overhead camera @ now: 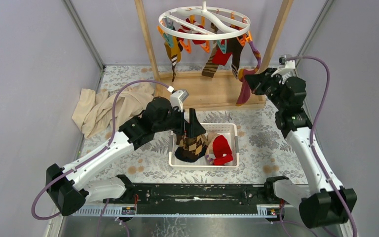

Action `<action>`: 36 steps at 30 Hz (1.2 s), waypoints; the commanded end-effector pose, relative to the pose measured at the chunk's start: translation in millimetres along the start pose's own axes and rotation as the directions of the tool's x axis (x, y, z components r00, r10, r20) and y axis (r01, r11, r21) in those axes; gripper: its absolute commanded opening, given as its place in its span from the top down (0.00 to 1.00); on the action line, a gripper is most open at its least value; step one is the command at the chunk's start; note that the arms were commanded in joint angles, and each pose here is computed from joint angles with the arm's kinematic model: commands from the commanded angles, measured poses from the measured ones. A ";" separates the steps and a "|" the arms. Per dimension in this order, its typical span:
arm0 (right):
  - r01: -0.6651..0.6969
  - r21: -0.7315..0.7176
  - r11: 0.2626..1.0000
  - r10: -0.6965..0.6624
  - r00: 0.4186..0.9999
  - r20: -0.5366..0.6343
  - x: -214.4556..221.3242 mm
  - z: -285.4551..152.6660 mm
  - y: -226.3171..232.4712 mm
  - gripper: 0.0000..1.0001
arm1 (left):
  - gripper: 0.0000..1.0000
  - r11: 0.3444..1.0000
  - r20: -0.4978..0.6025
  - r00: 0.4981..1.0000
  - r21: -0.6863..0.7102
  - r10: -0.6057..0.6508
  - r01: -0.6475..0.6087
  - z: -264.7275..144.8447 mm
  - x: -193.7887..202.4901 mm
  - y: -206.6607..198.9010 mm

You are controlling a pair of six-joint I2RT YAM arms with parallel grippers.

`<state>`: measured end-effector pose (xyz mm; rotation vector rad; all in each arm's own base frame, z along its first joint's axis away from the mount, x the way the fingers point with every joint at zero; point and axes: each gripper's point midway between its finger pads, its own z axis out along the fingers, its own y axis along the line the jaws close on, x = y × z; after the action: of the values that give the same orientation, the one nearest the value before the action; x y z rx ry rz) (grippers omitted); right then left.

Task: Remove the socks clipped to the hanger
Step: Remove the sock from the hanger.

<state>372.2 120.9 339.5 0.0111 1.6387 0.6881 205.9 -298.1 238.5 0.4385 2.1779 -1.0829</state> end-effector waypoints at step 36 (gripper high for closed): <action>-0.107 -0.448 0.888 -0.054 0.942 -0.332 69.4 -46.7 195.7 1.00 | 0.01 0.992 0.163 0.985 0.108 0.049 -0.068 -24.8 -30.1 -34.5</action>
<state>257.0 285.5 336.5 -0.4415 1.8397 1.0005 196.3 -294.7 275.5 0.4276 2.0512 -1.1471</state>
